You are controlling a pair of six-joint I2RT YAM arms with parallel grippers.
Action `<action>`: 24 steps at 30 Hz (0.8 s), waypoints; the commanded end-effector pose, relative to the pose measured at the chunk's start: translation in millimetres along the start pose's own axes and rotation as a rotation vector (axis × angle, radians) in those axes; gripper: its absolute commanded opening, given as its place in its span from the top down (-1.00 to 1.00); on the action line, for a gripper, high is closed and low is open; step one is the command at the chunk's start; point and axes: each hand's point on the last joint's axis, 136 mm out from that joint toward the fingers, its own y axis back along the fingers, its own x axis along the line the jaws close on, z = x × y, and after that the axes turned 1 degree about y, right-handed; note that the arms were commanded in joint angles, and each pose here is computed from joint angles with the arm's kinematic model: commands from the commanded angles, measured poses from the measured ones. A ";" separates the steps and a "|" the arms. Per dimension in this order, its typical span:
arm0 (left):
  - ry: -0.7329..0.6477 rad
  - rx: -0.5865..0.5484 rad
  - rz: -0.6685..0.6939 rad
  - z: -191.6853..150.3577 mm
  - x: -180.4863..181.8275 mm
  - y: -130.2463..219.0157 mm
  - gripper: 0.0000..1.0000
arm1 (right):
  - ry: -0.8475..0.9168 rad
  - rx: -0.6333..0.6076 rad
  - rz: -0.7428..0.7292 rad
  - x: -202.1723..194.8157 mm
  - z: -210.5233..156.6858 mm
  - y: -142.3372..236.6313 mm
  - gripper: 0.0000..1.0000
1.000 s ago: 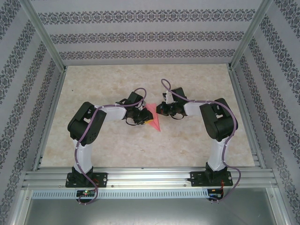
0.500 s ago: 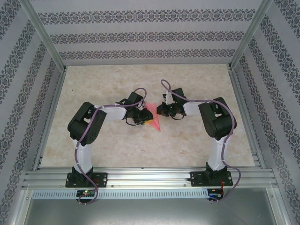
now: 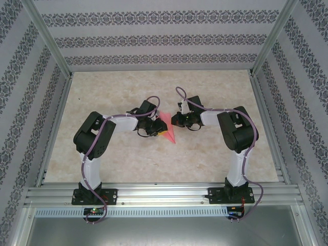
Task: Fold a paper plane with a square sheet of paper (fold left side to right side)
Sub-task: Fourth fold the wing at the center of the table.
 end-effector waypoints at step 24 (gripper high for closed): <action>-0.025 -0.028 -0.019 43.1 -17.8 -0.1 0.57 | -0.011 0.057 -0.082 -22.2 -14.0 -7.8 0.93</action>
